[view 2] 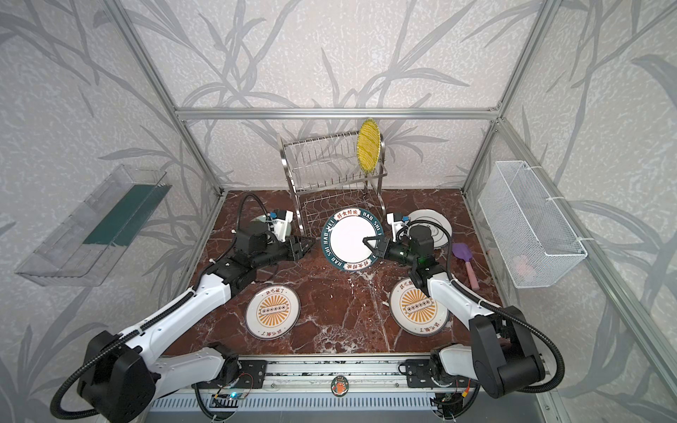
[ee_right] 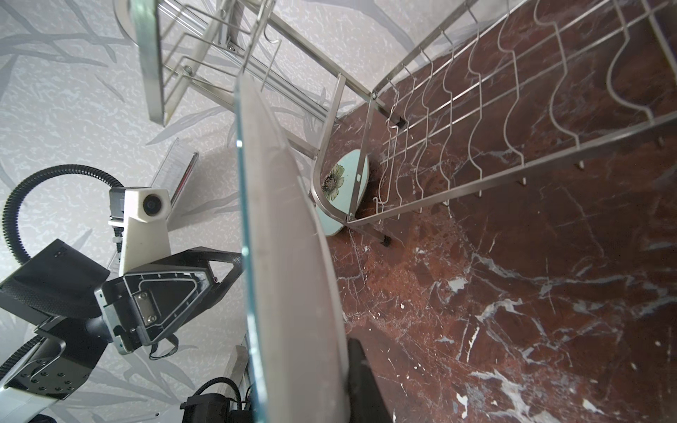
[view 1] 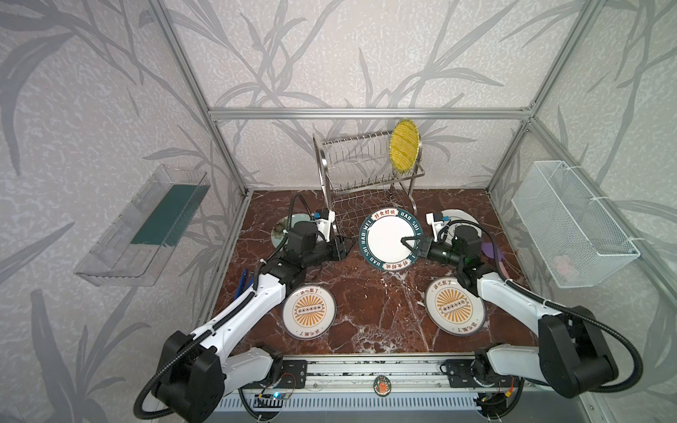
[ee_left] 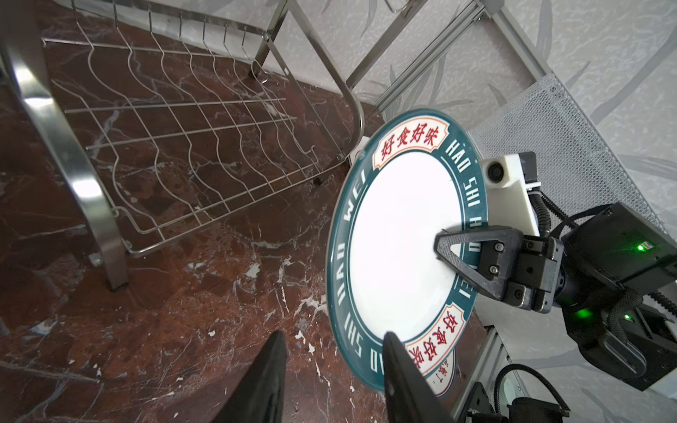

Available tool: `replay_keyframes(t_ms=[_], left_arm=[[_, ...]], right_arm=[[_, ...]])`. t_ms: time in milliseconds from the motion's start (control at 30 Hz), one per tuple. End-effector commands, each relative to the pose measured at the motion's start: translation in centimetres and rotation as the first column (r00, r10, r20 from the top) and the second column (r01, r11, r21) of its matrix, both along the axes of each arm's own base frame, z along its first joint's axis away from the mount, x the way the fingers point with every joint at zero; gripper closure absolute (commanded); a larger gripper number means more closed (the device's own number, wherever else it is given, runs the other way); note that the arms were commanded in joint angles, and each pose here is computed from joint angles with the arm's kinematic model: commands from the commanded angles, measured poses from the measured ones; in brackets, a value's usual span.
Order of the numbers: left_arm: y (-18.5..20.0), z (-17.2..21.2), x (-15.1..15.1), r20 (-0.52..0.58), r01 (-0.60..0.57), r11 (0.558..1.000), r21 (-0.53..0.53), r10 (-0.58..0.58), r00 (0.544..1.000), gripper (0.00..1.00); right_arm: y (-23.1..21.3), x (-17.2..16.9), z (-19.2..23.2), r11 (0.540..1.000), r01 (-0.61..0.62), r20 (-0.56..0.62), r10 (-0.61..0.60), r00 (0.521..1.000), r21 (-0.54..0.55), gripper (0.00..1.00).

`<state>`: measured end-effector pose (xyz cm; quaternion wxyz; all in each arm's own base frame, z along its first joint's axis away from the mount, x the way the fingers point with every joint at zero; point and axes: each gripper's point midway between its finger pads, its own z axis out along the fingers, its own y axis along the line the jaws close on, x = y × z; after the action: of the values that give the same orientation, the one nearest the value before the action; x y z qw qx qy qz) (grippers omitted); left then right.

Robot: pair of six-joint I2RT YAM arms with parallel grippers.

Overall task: Load the plates into the dish rack
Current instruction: 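Open and withdraw the left gripper while the right gripper raises the plate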

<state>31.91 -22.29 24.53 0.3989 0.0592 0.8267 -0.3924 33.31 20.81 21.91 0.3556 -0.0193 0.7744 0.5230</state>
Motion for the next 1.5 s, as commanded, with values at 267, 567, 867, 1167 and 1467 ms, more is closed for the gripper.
replay_keyframes(t_ms=[267,567,867,1167,1467], left_arm=[[0.8,6.9,0.0,0.111,0.017,0.99,0.14,-0.033,0.993,0.58],[1.4,10.2,-0.8,0.163,0.047,0.971,0.233,-0.086,0.983,0.57],[2.1,11.1,-1.0,0.308,0.019,0.96,0.28,-0.108,0.945,0.57],[2.9,11.4,-1.5,0.43,-0.039,0.967,0.25,-0.075,0.9,0.57],[3.2,10.6,-1.8,0.483,-0.06,0.971,0.232,-0.062,0.873,0.57]], right_arm=[[-1.6,-0.1,10.1,0.999,0.028,0.208,-0.021,0.978,-0.028,1.0],[-2.8,-0.2,16.6,0.991,0.098,0.351,-0.061,0.934,-0.088,1.0],[-4.2,0.3,22.3,0.97,0.211,0.478,-0.128,0.869,-0.122,1.0],[-5.1,1.6,28.0,0.946,0.302,0.59,-0.179,0.788,-0.116,1.0],[-6.0,4.0,31.7,0.907,0.404,0.661,-0.232,0.714,-0.118,1.0]])
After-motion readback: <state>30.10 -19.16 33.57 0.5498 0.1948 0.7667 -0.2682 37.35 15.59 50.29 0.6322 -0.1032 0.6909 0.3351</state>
